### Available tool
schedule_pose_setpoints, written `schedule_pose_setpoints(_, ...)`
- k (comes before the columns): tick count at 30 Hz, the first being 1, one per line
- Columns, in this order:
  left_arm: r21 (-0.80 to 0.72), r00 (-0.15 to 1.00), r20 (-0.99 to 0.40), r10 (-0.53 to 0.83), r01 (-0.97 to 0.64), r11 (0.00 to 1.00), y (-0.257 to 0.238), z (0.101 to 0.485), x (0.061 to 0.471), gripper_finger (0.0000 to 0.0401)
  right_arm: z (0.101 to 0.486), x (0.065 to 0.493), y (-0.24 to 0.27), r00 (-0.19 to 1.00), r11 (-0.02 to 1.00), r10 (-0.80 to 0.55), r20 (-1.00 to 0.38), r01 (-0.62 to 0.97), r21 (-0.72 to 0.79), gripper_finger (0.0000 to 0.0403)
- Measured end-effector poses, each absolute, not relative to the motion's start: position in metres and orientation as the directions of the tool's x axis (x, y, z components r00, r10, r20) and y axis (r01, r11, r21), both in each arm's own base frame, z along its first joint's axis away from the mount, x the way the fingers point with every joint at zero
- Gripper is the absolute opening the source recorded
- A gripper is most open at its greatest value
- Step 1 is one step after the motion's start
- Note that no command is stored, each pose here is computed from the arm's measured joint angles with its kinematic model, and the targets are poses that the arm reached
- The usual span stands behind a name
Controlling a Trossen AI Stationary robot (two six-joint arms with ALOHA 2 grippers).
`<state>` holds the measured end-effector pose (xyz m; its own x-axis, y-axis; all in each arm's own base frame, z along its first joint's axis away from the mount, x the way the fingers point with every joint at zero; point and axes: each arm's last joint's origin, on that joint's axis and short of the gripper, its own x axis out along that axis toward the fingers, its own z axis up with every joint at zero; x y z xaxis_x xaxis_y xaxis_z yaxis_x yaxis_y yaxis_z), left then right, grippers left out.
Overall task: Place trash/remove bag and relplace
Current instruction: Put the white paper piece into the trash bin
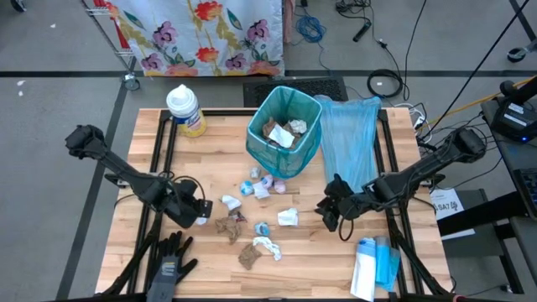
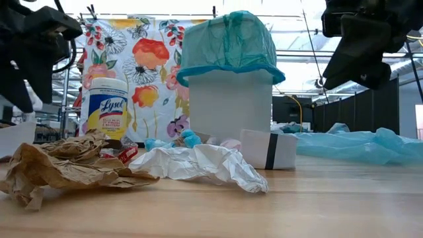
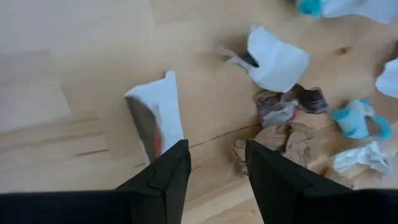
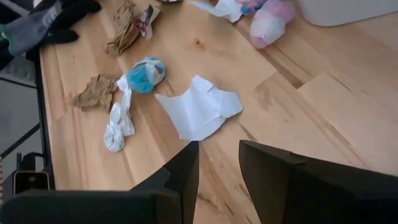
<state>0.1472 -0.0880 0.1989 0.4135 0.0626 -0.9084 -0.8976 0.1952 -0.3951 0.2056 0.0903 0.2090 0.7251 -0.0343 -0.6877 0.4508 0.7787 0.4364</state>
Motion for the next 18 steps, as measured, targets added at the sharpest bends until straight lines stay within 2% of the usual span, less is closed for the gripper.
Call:
schedule_pose_setpoints(7,-0.305,0.32,-0.945,0.063,-0.935,0.178,-0.09,0.19,0.147,0.0157,0.209,0.201,0.098,0.723,0.798,-0.008,-0.691,0.421,0.431,0.0105)
schedule_pose_setpoints(18,-0.244,0.264,-0.959,0.1,-0.954,0.174,-0.089,0.185,0.145,0.0154,0.209,0.199,0.102,0.723,0.809,0.003,-0.691,0.405,0.427,0.0105)
